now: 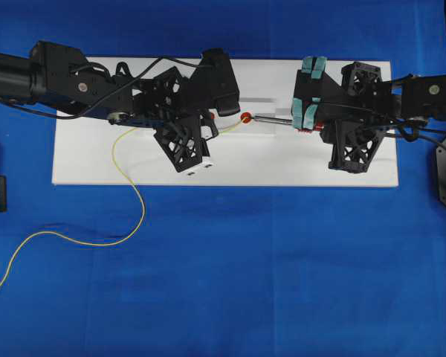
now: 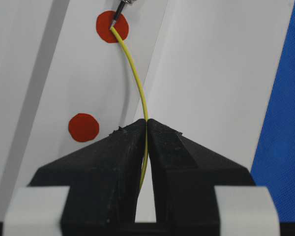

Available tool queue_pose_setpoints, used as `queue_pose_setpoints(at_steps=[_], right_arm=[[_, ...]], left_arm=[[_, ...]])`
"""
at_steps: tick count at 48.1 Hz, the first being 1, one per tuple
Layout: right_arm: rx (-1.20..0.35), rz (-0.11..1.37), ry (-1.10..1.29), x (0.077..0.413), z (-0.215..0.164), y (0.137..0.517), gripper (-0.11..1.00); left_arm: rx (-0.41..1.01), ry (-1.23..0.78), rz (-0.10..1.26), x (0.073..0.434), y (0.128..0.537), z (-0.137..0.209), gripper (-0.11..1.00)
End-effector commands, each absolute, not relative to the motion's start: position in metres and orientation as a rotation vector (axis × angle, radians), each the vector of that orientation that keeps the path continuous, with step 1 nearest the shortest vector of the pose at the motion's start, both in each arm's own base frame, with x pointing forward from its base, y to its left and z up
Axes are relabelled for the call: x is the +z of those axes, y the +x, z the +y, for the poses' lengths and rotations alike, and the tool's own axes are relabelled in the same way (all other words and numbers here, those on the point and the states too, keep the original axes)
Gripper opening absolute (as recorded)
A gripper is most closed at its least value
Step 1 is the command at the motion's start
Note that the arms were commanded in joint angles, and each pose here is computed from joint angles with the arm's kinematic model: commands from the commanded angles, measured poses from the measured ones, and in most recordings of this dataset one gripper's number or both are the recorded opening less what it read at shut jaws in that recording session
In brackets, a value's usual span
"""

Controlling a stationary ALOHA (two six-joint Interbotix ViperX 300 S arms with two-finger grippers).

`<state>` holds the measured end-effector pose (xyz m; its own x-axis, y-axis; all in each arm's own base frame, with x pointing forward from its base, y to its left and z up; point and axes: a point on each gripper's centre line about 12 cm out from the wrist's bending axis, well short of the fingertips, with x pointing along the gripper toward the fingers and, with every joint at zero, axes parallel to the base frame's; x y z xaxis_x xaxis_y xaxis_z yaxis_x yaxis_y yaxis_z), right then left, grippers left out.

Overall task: Touch the tip of the soldering iron to the tip of the solder at the mark.
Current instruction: 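Hold iron tip against solder tip at the rightmost dot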

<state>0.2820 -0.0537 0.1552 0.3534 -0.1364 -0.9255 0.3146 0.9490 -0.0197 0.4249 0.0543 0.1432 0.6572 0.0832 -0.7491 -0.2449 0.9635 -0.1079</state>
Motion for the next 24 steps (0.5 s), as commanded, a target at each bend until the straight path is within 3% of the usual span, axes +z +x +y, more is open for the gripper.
queue_pose_setpoints(at_steps=[1, 13, 24], right_arm=[[-0.289, 1.143, 0.170, 0.164, -0.054, 0.288, 0.08], [-0.289, 1.143, 0.170, 0.164, -0.054, 0.288, 0.08], [-0.289, 1.145, 0.172, 0.163, -0.053, 0.288, 0.08]], left_arm=[[0.184, -0.202, 0.795, 0.158, 0.429, 0.055, 0.03], [0.183, -0.200, 0.789, 0.162, 0.426, 0.054, 0.03], [0.177, -0.204, 0.765, 0.194, 0.403, 0.048, 0.03]])
